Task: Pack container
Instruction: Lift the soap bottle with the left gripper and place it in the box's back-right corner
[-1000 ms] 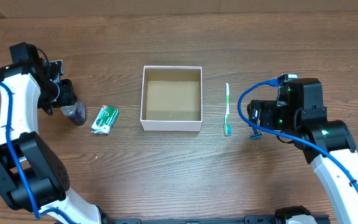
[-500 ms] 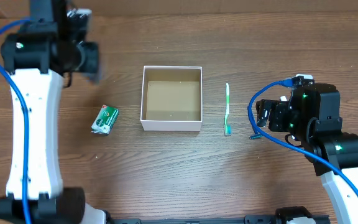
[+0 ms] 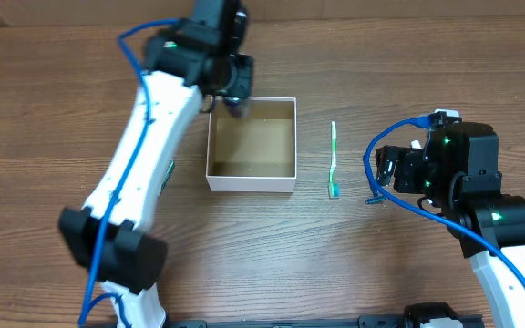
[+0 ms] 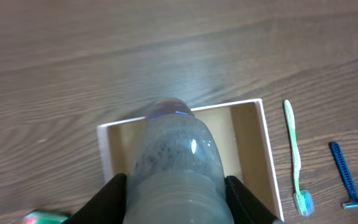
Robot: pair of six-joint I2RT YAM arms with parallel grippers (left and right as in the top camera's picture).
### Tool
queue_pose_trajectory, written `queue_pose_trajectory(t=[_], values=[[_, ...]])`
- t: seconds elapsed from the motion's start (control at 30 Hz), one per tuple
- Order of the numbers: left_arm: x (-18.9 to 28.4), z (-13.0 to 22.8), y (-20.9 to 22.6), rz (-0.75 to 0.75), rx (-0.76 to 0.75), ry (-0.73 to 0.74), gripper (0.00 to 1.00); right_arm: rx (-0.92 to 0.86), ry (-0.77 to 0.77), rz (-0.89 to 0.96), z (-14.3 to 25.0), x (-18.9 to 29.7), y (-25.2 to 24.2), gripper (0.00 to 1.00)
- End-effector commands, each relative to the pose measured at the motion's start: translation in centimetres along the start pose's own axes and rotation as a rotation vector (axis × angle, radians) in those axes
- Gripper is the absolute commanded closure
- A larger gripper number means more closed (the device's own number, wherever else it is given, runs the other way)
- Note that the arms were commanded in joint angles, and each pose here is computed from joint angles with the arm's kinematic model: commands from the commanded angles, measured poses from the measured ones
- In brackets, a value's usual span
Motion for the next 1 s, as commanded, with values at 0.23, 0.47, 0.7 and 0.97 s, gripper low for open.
queue_pose_trajectory(t=[0.23, 0.47, 0.7, 0.97], values=[[-7.1, 1.0, -6.0, 0.057, -0.011, 0.094, 0.96, -0.01, -0.035, -0.014, -1.0, 1.0, 0.4, 0.0], [-9.2, 1.8, -6.8, 0.058, -0.001, 0.138, 0.96, -0.009, -0.035, -0.014, -1.0, 1.0, 0.4, 0.0], [-9.7, 1.7, -7.2, 0.068, -0.001, 0.132, 0.63, -0.009, -0.035, -0.014, -1.0, 1.0, 0.4, 0.0], [-9.7, 1.8, -7.5, 0.093, 0.0, 0.136, 0.42, -0.01, -0.031, -0.013, -0.9, 1.0, 0.4, 0.0]])
Point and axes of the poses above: each gripper's point midway between its finger pads, its own x axis back along the fingers, its own y axis along the line the jaws close on, z = x × y, the point moved 4 cm from there along x, back along the fingers, and after that the axes turned 11 degrees about -x, right-handed, at the moved point
